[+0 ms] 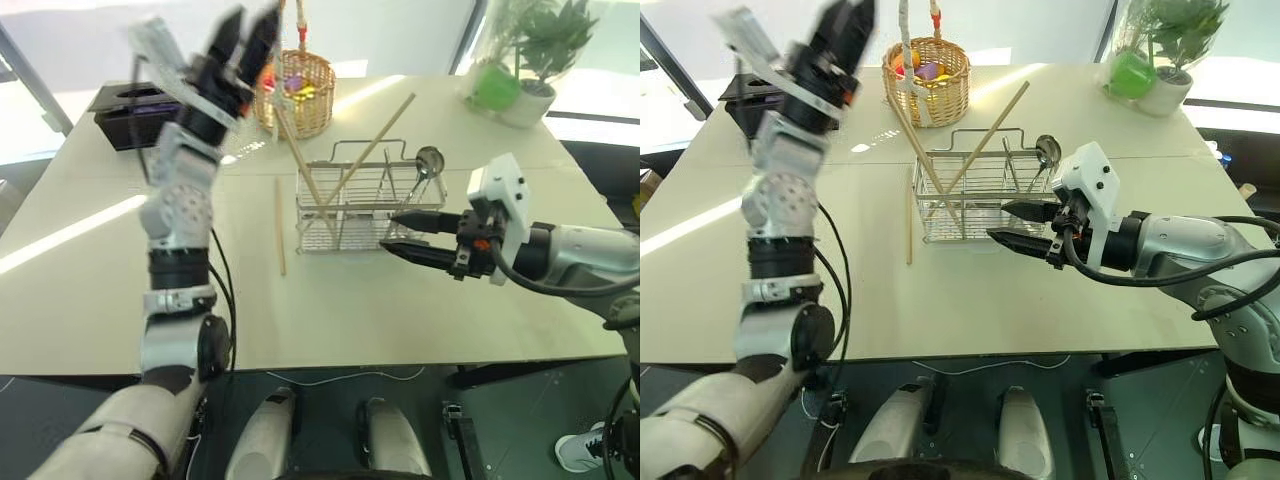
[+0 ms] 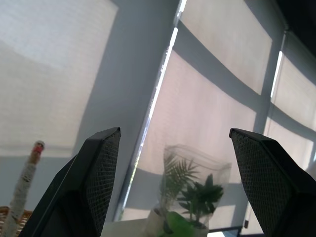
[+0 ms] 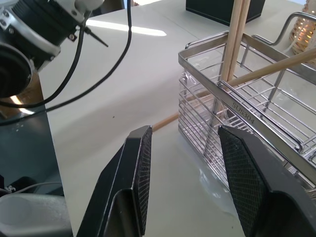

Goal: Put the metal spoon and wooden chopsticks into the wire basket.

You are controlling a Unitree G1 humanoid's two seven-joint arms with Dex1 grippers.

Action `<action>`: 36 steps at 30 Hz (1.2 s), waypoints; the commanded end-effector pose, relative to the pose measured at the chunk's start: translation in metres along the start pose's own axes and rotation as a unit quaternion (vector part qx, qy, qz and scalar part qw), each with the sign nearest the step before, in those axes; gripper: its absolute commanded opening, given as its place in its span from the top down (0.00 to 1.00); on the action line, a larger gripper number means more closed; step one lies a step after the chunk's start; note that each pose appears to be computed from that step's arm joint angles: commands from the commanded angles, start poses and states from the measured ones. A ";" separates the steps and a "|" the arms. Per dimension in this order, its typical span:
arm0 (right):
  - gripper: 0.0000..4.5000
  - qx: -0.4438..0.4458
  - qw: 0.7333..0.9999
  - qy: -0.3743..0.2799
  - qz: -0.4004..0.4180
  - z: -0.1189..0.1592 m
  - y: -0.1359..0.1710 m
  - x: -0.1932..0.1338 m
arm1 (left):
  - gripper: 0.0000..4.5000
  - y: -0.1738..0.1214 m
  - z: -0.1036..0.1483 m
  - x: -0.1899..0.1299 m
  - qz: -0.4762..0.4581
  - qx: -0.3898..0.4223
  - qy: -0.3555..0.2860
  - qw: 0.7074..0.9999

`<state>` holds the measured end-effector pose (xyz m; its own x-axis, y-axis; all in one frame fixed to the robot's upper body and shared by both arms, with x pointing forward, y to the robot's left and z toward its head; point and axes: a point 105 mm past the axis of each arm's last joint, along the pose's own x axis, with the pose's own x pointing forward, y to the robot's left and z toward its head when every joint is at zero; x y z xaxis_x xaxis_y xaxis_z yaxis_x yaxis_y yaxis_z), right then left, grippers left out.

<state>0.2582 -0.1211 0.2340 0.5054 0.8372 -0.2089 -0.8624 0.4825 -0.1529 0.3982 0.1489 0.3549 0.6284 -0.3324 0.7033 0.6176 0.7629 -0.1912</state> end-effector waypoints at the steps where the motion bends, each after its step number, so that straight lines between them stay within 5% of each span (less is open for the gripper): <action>1: 0.52 -0.017 1.000 -0.019 0.001 0.010 0.001 -0.002 | 0.18 0.046 0.018 -0.008 0.123 0.078 0.007 0.989; 5: 0.52 -0.019 1.000 -0.018 0.004 0.011 0.001 -0.002 | 0.18 0.099 -0.006 -0.043 0.272 0.161 0.144 0.938; 8: 0.52 -0.028 0.999 -0.018 0.010 0.015 0.002 -0.002 | 0.18 0.112 -0.025 -0.069 0.317 0.192 0.229 0.900; 20: 0.52 -0.059 0.997 0.025 0.053 0.028 0.017 -0.011 | 0.18 0.067 -0.089 -0.085 0.241 0.156 0.359 0.888; 27: 0.52 -0.086 0.992 0.090 -0.024 0.017 0.003 -0.018 | 0.18 0.056 -0.115 -0.093 0.257 0.189 0.420 0.850; 36: 0.52 -0.073 0.991 0.104 -0.044 0.007 0.004 -0.024 | 0.18 0.039 -0.144 -0.108 0.271 0.141 0.459 0.834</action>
<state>0.2454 -0.1369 0.2348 0.5625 0.7188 -0.4086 -0.8267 0.4957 -0.2661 0.4223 0.1325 0.1651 0.9475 -0.0963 -0.3048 0.0870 0.9952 -0.0440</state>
